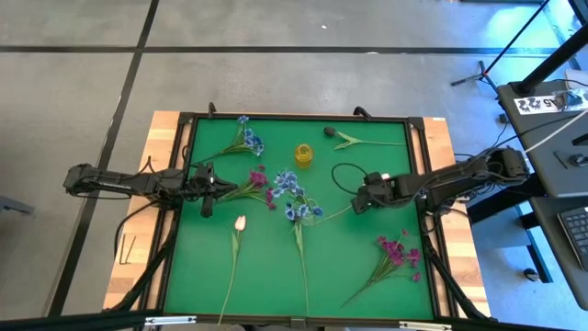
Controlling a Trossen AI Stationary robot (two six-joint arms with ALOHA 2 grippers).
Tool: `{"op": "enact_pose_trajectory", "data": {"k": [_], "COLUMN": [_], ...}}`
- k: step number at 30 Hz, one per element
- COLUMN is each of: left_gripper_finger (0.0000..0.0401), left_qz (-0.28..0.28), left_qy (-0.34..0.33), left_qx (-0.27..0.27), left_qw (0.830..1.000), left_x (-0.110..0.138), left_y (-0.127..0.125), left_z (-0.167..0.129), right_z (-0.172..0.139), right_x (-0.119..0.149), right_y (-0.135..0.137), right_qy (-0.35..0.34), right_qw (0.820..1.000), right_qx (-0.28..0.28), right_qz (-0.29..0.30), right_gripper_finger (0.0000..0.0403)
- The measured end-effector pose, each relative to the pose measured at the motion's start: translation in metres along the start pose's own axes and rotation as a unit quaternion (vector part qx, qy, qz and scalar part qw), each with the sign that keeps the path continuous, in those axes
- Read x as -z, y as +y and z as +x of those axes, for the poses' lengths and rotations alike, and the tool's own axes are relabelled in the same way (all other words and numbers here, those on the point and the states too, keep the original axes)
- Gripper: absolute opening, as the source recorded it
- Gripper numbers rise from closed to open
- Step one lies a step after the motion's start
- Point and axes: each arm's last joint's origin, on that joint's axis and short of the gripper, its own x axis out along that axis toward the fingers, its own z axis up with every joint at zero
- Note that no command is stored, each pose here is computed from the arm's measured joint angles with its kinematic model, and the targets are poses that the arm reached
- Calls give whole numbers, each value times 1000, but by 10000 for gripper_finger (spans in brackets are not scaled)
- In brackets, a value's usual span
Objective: Sort flowers into vase by color
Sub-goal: Put the right pink flower into the transparent vase
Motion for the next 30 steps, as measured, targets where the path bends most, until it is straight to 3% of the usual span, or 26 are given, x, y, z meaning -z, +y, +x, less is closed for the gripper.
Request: {"op": "enact_pose_trajectory", "data": {"k": [13, 25, 30], "left_gripper_finger": [0, 0, 0], "left_qz": [0, 0, 0], "left_qy": [0, 0, 0], "left_qx": [0, 0, 0], "left_qw": [1000, 1000, 1000], "left_x": [0, 0, 0], "left_y": [0, 0, 0], "left_z": [0, 0, 0], "right_z": [9, 10, 5], "right_x": [-38, -53, -56], "right_y": [-22, -11, -6], "right_qy": [-21, -63, -60], "right_qw": [999, 996, 995], "right_qx": [40, -39, -58], "right_qz": [19, 52, -48], "right_gripper_finger": [268, 269, 269]}}
